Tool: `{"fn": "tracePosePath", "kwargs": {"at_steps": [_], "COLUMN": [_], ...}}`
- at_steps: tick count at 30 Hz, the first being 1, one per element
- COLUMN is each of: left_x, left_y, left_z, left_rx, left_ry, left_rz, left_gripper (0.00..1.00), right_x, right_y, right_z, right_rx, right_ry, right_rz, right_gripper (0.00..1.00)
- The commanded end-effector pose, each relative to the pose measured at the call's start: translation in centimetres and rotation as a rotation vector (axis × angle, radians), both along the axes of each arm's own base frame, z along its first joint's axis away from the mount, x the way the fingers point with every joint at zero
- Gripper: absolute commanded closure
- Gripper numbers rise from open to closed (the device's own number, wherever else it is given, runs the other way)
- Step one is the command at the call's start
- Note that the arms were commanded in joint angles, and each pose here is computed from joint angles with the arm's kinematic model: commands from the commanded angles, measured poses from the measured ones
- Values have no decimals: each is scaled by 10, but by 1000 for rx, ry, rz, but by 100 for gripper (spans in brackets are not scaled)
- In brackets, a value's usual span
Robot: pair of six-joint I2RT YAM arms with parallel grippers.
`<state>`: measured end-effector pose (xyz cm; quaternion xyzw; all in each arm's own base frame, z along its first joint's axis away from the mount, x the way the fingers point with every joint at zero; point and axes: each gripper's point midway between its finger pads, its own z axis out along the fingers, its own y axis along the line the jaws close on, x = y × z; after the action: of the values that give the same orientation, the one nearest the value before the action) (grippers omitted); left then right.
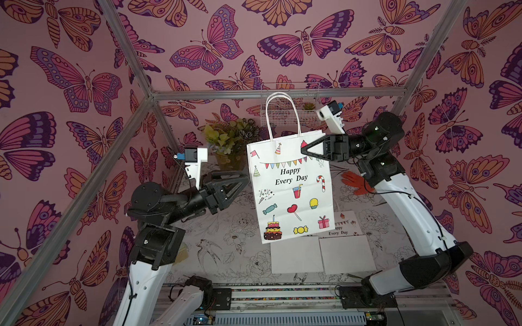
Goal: Put away the paper bag
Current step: Press the paper bag.
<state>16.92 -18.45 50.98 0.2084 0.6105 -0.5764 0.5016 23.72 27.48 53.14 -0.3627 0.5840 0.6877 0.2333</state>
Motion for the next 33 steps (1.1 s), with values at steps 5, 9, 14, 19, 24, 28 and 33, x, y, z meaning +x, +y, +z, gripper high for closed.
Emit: {"fn": "tracePosePath", "kwargs": {"at_steps": [5,9,14,19,24,28,33], "left_x": [2,-2,-7,-3,4,6,3], "left_y": [4,6,3,-3,-20,-39,-59], "left_z": [-75,-101,-115,-124,-128,-128,-124], "left_rx": [125,144,141,140,164,190,206], "left_ry": [56,72,65,60,51,26,-1], "left_rz": [62,65,42,22,-21,-55,-91], "left_gripper": [49,48,47,47,46,46,47], "right_x": [-39,-33,-7,-2,-7,-16,-27], "right_y": [-18,-15,-4,6,16,21,21], "right_z": [19,24,14,9,12,18,22], "right_rx": [-15,-16,-29,-35,-31,-25,-21], "right_ry": [-154,-152,-93,-56,-37,-35,-24], "right_rz": [146,147,130,138,151,163,166], "right_gripper": [100,100,100,100,100,100,100]}}
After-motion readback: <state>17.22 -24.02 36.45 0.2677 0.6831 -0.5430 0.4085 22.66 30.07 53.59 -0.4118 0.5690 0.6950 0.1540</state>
